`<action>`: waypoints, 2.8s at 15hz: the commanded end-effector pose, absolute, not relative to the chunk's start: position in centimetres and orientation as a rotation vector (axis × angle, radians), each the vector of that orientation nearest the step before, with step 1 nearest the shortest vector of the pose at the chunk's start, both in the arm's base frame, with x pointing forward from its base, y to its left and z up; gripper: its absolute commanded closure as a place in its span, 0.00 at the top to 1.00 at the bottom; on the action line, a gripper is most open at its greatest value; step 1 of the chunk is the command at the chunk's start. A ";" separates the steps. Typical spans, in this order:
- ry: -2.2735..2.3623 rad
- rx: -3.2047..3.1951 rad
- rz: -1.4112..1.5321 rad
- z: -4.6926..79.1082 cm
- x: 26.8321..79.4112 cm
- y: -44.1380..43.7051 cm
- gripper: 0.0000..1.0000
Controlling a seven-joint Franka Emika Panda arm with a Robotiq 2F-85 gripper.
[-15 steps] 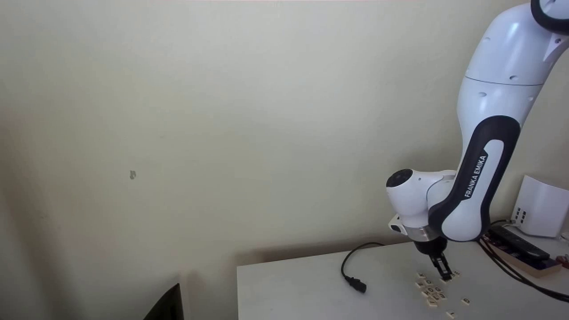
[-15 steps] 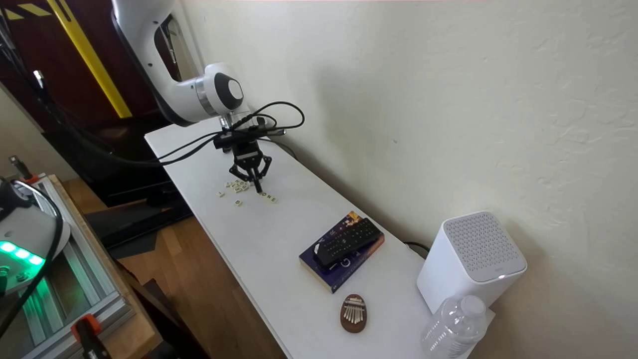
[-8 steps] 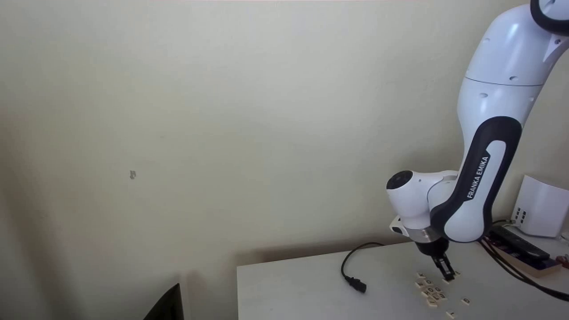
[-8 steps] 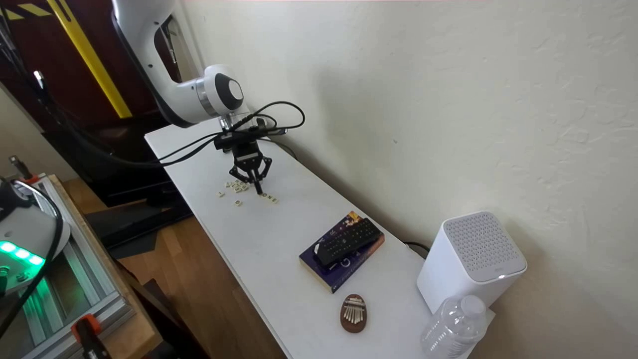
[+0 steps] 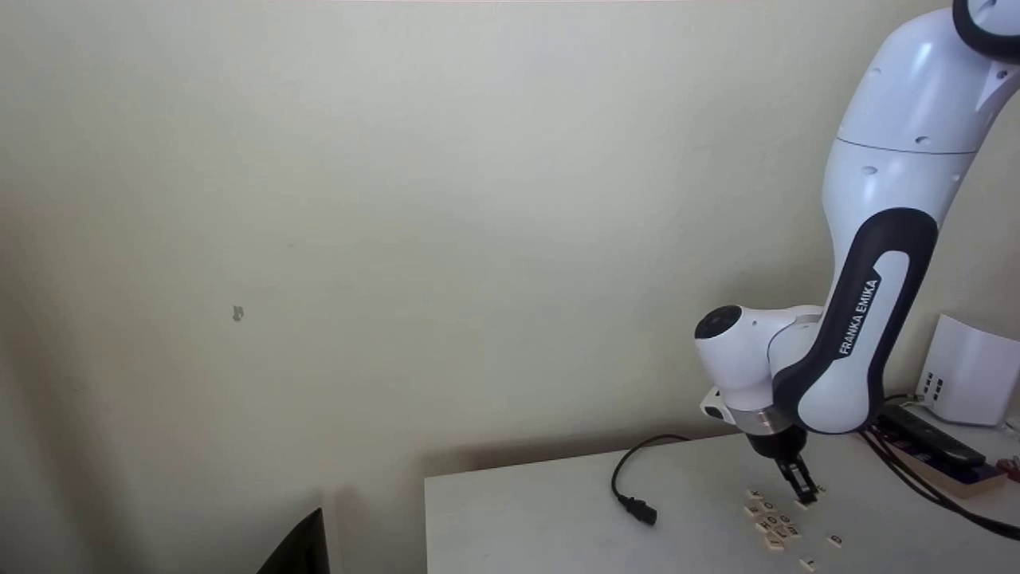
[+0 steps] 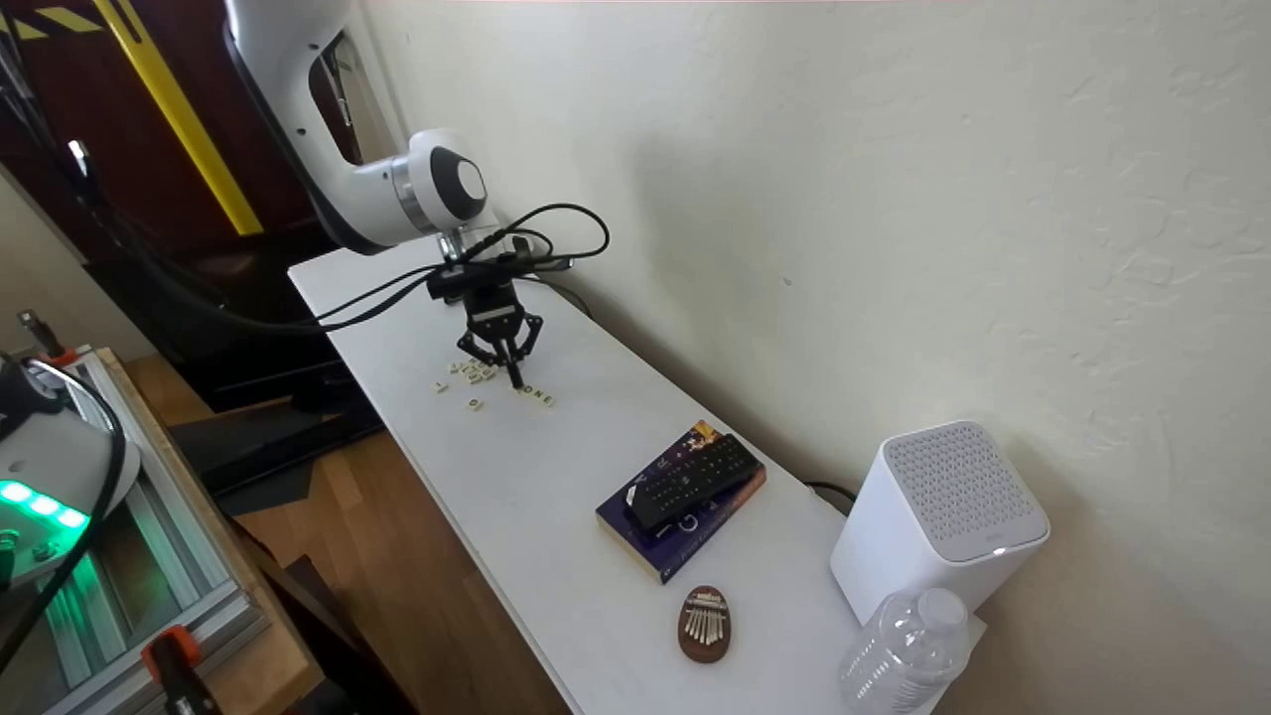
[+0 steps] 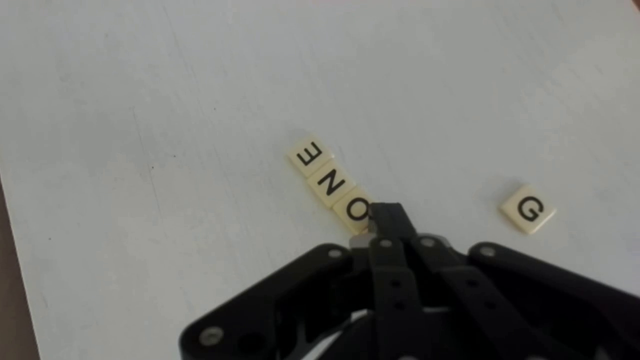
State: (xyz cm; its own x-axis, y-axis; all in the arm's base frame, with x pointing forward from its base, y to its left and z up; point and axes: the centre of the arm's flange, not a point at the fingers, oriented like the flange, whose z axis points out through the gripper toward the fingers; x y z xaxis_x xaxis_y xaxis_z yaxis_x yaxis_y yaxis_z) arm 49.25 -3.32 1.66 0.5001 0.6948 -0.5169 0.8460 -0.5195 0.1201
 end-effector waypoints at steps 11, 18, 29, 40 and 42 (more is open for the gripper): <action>1.278 2.412 -0.572 2.3 49.4 -4.4 0.00; 1.266 2.423 -0.557 3.1 49.5 -4.6 0.00; 0.980 2.659 -0.533 6.2 49.4 -5.8 0.00; 0.490 2.871 -0.525 9.7 48.4 -9.8 0.00; 0.432 2.886 -0.518 10.2 48.2 -10.4 0.00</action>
State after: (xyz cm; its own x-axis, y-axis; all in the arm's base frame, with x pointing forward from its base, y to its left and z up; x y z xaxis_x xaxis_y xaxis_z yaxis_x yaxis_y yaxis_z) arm 49.44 -9.96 8.47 0.8736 0.3156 -0.3705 0.3837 -0.9149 0.1255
